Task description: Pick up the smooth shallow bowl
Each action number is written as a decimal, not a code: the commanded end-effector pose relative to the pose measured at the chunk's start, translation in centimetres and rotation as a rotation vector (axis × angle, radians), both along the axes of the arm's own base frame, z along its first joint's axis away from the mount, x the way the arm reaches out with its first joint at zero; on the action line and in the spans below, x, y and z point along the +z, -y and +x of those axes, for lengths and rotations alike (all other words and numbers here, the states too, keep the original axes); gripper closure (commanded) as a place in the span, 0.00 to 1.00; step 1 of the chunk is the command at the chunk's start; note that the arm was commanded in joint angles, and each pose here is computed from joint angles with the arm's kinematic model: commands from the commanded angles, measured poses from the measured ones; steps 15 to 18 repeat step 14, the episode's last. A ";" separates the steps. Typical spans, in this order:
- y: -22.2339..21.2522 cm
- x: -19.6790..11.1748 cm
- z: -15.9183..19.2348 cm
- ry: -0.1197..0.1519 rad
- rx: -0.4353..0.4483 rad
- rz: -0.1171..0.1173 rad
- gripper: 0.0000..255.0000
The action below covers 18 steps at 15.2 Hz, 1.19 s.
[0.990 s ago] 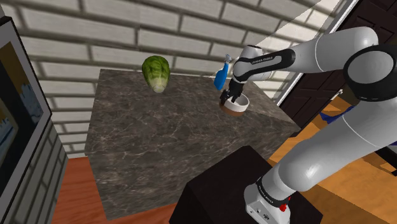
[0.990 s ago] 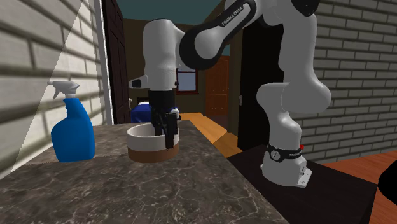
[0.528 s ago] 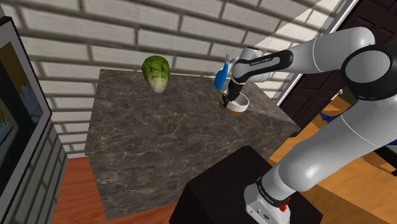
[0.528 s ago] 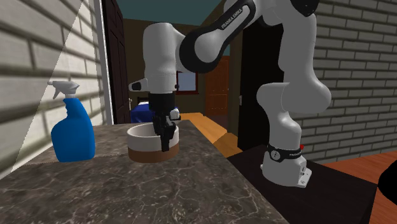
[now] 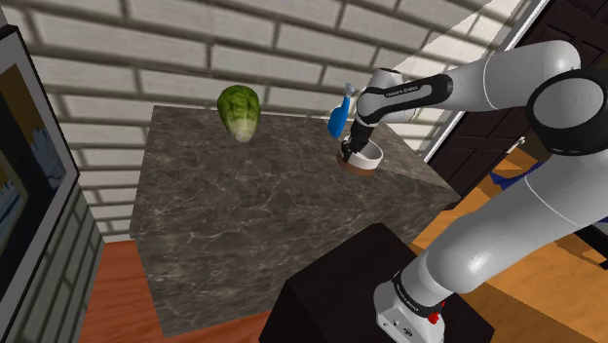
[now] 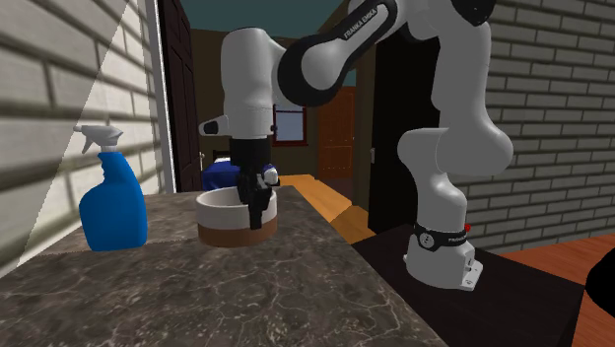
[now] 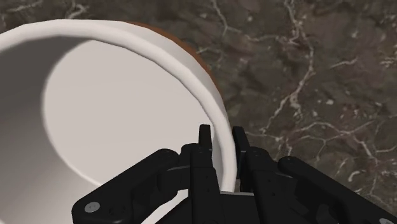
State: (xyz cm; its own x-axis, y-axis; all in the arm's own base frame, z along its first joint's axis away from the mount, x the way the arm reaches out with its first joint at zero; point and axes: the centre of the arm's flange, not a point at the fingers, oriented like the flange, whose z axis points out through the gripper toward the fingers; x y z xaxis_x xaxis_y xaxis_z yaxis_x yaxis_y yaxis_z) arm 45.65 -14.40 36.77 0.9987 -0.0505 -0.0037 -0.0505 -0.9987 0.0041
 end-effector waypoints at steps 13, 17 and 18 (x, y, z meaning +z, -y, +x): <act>-0.1 6.9 0.0 0.000 0.000 0.000 1.00; -0.1 6.9 0.0 0.000 0.000 0.000 1.00; -0.1 6.9 0.0 0.000 0.000 0.000 1.00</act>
